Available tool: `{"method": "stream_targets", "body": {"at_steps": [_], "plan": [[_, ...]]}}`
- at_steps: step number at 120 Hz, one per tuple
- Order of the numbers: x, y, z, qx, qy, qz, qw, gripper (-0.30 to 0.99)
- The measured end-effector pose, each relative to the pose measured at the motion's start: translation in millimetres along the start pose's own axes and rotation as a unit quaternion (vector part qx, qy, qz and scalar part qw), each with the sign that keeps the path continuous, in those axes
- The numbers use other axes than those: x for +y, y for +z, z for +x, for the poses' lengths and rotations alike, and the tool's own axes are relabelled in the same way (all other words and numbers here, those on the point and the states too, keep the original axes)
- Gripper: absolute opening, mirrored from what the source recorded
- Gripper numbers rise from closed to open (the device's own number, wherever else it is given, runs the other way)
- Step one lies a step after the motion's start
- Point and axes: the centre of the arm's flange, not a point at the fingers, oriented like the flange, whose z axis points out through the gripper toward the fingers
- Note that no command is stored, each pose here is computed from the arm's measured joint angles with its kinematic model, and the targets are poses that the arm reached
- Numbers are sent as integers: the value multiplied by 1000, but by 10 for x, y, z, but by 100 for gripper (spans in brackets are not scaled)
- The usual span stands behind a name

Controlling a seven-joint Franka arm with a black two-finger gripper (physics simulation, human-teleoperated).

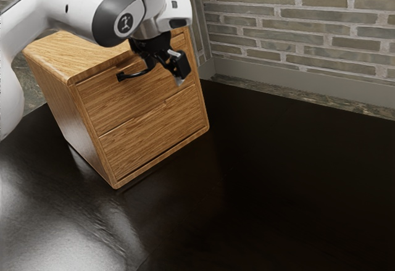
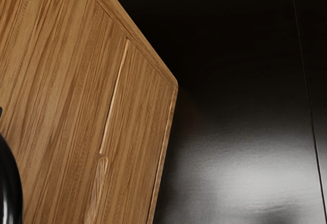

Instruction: Pull the drawer handle with one arm to open the drawer

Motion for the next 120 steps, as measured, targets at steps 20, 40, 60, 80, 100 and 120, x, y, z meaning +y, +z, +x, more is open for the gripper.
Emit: {"method": "stream_targets", "body": {"at_steps": [20, 40, 60, 80, 100, 120], "plan": [[-145, 17, -10, 5, -11, 4, 1000, 69], [-186, 87, 8, 6, -14, 5, 1000, 69], [-201, 163, 23, 6, -13, 7, 1000, 70], [-322, 239, -15, 1, -20, 9, 1000, 69], [-349, 203, -136, -8, -20, 6, 1000, 62], [-339, 36, -242, -4, -19, 1, 1000, 43]]}}
